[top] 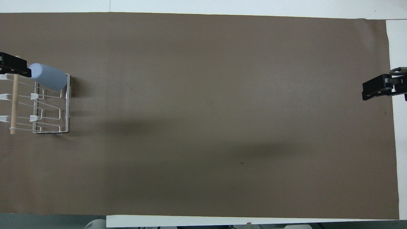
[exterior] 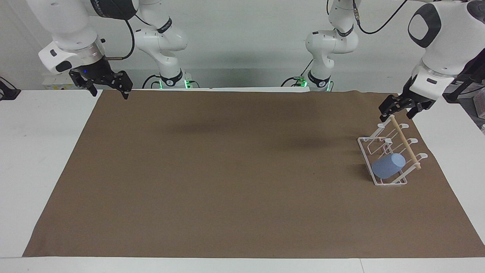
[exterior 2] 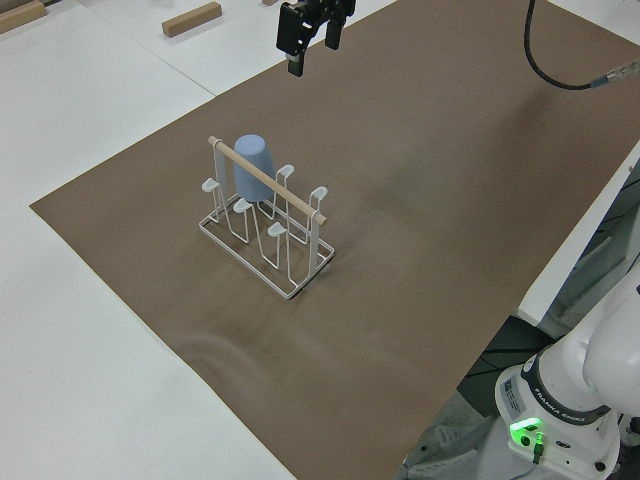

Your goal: Hang cup on cup holder

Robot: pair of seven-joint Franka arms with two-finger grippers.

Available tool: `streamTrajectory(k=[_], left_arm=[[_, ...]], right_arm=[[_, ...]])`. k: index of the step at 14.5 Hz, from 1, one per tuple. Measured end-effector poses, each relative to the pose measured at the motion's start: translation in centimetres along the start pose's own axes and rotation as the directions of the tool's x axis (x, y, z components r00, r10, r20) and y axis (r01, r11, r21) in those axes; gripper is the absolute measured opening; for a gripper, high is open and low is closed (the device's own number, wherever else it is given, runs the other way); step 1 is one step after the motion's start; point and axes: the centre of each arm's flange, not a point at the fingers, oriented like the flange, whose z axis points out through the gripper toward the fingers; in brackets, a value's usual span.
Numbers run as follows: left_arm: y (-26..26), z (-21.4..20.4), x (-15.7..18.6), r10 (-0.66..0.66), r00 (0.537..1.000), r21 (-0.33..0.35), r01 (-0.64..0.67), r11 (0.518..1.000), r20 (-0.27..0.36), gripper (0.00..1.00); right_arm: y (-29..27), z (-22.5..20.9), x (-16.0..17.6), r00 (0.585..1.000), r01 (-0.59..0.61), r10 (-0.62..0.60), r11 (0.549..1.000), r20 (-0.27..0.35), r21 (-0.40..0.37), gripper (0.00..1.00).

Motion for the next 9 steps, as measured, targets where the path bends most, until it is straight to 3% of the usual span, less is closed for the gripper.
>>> streamTrajectory(k=[9], left_arm=[[0.73, 0.39, -0.10, 0.034, 0.999, 0.000, -0.034, 0.999, 0.009, 1.00]], right_arm=[[0.00, 0.00, 0.00, 1.000, 0.000, 0.000, 1.000, 0.000, 0.000, 1.00]])
